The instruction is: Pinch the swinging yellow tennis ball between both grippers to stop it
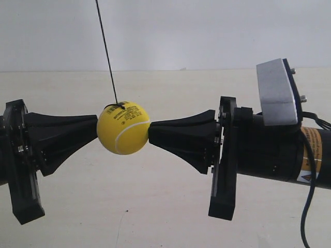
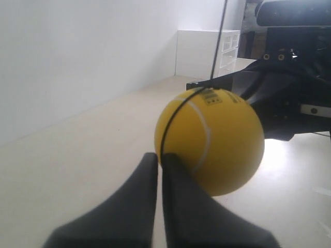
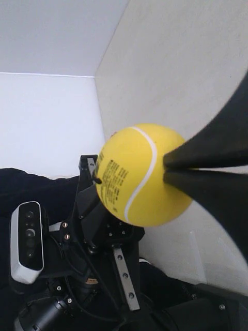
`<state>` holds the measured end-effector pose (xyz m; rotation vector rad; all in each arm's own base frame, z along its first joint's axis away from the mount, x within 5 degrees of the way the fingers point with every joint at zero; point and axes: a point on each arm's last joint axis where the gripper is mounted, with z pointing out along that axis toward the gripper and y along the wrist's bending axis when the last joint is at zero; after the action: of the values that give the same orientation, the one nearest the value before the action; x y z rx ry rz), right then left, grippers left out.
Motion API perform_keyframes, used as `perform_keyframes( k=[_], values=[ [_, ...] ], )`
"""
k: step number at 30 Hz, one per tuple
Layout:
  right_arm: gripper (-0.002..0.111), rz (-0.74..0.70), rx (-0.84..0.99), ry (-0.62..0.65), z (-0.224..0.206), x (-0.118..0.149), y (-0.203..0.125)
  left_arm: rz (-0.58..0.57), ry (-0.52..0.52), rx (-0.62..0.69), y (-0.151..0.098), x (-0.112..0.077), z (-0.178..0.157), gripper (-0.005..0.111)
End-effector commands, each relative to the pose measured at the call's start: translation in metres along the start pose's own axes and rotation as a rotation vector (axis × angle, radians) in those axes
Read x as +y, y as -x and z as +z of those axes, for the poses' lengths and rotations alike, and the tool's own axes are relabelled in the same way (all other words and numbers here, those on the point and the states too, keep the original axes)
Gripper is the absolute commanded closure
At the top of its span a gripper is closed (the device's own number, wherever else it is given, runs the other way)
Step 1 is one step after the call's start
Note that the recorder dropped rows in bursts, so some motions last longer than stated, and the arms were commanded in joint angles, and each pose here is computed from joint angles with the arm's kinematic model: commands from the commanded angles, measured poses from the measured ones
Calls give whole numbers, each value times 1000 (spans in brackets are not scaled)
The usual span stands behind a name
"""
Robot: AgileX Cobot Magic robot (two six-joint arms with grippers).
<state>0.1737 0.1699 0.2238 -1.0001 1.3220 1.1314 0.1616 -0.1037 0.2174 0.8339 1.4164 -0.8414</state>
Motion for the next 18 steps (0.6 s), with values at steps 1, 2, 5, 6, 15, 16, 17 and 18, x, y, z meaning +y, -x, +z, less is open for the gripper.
perform_keyframes(
  k=[1, 2, 5, 6, 15, 16, 17, 18],
  values=[
    [108, -20, -17, 19, 1, 3, 4, 25, -71, -5, 1, -8, 0, 102],
    [108, -21, -17, 19, 1, 3, 4, 25, -68, 0, 0, -8, 0, 102],
    [108, -17, -32, -3, 1, 1, 5, -9, 1, 36, -3, -2, 0, 102],
    [108, -6, 10, -67, 1, -5, 1, -39, 67, 65, -6, 4, 0, 102],
    [108, 15, 133, -237, -2, -20, -10, -201, 391, 183, -19, 31, -8, 102],
    [108, 6, 142, -223, -2, -19, -11, -198, 373, 179, -19, 30, -8, 102],
    [108, 10, 147, -216, -2, -18, -11, -196, 356, 178, -18, 28, -7, 102],
    [108, 30, 146, -208, -2, -17, -11, -187, 319, 170, -17, 25, -6, 102]
  ],
)
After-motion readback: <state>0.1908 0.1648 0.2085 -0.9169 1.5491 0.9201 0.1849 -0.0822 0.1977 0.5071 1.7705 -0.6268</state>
